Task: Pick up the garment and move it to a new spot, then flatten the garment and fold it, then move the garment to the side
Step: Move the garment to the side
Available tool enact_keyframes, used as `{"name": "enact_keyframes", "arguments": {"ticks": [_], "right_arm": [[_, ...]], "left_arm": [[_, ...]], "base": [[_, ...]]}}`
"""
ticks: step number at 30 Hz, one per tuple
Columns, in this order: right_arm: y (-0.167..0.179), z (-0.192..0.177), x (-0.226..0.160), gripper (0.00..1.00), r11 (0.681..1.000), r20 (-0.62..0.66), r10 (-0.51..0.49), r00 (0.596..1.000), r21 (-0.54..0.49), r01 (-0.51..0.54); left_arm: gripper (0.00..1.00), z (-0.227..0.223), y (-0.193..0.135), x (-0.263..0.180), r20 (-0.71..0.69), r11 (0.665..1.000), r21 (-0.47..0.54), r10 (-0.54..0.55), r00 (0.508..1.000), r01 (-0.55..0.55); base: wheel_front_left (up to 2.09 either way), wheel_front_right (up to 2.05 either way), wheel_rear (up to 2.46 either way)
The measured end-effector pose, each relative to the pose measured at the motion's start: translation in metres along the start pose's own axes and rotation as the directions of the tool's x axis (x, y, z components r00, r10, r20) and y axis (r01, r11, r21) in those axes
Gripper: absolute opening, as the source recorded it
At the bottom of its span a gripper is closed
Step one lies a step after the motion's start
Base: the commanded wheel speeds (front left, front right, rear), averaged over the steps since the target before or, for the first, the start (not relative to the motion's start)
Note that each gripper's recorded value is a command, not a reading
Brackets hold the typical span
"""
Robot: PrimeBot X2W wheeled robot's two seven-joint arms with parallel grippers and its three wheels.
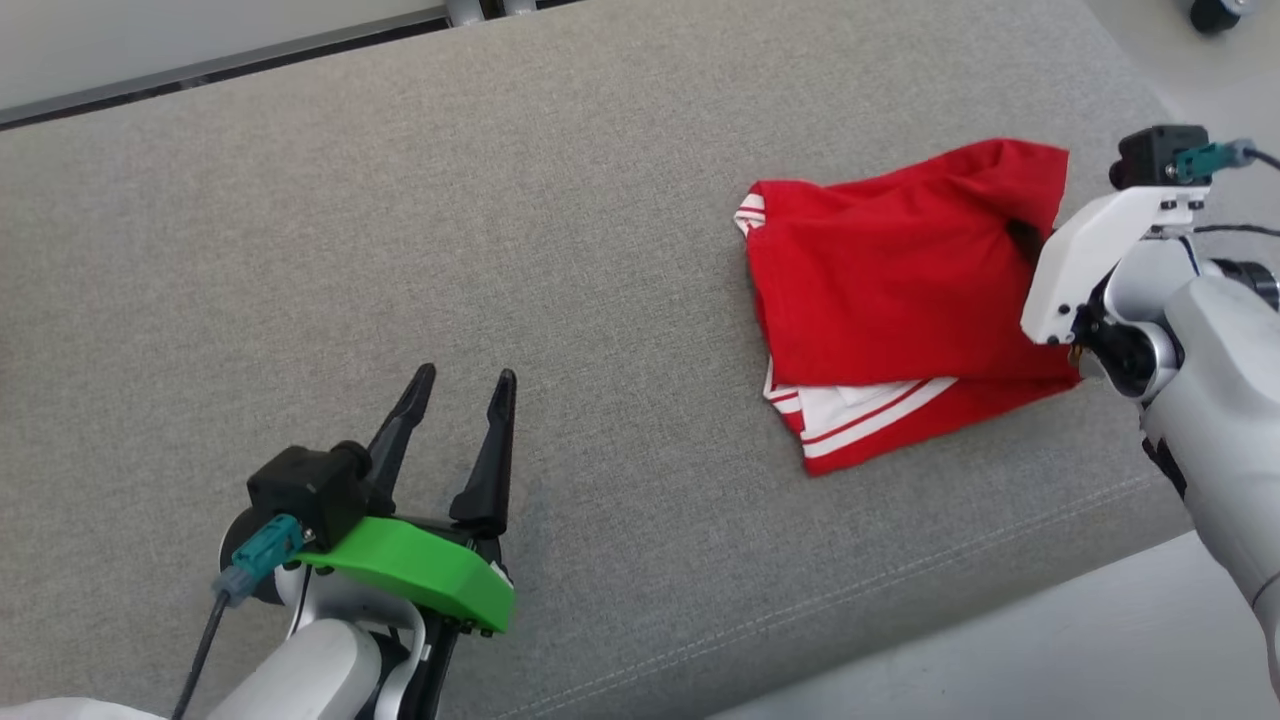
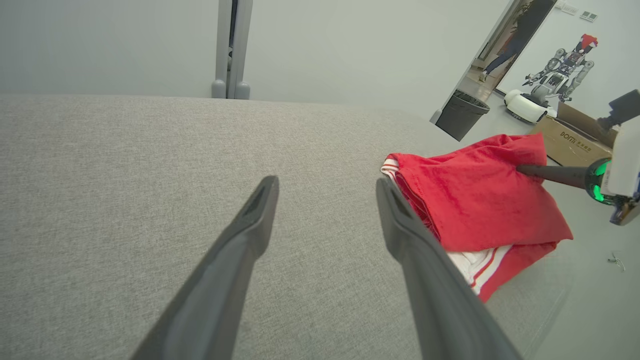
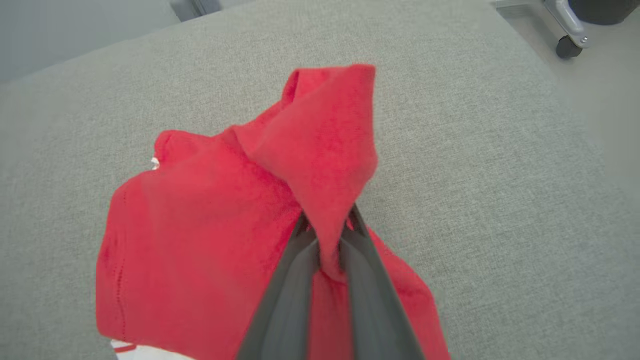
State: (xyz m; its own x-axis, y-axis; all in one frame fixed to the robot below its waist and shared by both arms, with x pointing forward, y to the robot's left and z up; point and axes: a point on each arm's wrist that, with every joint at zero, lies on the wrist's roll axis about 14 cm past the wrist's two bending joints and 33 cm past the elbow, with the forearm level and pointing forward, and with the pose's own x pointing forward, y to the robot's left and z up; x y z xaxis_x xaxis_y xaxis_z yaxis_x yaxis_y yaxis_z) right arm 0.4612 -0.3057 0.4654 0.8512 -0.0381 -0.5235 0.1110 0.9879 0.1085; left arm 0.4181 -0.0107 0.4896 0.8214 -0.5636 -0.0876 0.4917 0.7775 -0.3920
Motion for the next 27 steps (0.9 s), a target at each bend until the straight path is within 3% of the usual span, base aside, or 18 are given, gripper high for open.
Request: {"name": "enact_keyframes", "arguments": {"ticks": [6, 15, 27], "right_arm": [[-0.011, 0.028, 0.018, 0.0, 0.999, 0.032, -0.04, 0.999, -0.002, 0.04], [-0.068, 0.06, 0.037, 0.0, 0.981, 0.06, -0.186, 0.981, -0.037, 0.188], [-0.107, 0.063, 0.073, 0.0, 0.939, 0.068, -0.306, 0.95, -0.144, 0.313]], "left_arm": [[1.0, 0.007, 0.016, 0.009, 0.011, 1.0, 0.017, 0.019, 1.0, -0.02], [1.0, 0.014, 0.04, 0.02, 0.019, 0.998, 0.049, 0.04, 0.999, -0.041], [1.0, 0.008, 0.052, 0.035, -0.002, 0.997, 0.071, 0.02, 1.0, -0.02]], "base": [[0.0, 0.0, 0.0], [0.0, 0.0, 0.0], [0.0, 0.0, 0.0]]}}
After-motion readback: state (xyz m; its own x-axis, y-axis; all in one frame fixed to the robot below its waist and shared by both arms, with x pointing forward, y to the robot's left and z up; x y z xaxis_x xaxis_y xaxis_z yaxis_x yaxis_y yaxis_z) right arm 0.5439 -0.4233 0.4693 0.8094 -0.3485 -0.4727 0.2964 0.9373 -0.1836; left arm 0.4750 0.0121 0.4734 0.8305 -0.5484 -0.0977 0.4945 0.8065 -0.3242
